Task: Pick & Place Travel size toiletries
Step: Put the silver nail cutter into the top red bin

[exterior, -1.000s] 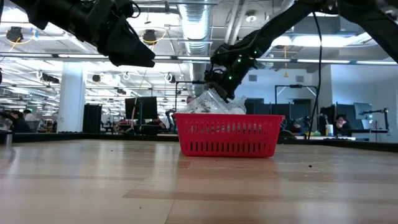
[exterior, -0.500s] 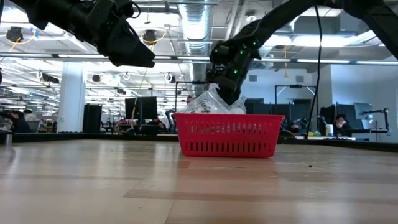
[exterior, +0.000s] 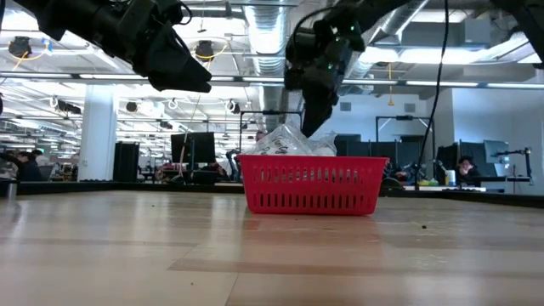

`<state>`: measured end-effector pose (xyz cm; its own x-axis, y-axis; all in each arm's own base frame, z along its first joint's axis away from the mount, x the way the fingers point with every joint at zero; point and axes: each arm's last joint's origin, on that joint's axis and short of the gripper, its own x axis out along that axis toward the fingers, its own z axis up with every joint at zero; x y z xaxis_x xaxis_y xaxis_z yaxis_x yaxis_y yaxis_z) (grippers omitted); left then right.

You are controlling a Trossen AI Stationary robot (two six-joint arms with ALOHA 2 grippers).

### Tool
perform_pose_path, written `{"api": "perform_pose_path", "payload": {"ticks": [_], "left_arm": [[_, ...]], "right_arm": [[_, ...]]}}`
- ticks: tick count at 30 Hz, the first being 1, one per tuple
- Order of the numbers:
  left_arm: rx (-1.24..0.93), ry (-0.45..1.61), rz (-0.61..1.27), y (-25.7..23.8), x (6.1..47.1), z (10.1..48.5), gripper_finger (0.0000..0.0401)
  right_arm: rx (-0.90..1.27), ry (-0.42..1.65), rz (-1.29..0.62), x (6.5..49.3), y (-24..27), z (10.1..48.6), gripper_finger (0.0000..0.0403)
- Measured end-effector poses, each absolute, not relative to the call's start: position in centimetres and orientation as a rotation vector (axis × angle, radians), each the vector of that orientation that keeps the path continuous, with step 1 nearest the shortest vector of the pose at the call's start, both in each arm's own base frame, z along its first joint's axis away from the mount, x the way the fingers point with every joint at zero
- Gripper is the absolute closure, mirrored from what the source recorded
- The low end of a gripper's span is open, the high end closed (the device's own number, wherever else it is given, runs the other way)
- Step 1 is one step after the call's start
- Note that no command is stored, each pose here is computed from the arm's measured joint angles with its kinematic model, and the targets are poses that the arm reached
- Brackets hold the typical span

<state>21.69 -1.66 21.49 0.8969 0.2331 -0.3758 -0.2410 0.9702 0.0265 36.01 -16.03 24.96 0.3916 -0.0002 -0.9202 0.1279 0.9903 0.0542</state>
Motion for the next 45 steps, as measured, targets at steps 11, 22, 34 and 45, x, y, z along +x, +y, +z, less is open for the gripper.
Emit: {"api": "perform_pose_path", "payload": {"ticks": [11,22,34,45], "left_arm": [[-0.041,0.385,0.247,-1.7,21.7,21.5,0.0164],[-0.041,0.385,0.248,-1.7,21.7,21.5,0.0164],[-0.038,0.389,0.251,-1.7,21.7,21.4,0.0164],[-0.051,0.429,0.257,-1.6,21.1,19.9,0.0164]], "right_arm": [[0.137,1.258,0.040,35.6,-9.6,27.0,0.0263],[0.123,1.388,0.144,35.4,-2.2,27.0,0.0266],[0.061,1.393,0.217,35.1,7.2,26.2,0.0270],[-0.017,1.379,0.110,33.6,12.5,26.2,0.0281]]}}
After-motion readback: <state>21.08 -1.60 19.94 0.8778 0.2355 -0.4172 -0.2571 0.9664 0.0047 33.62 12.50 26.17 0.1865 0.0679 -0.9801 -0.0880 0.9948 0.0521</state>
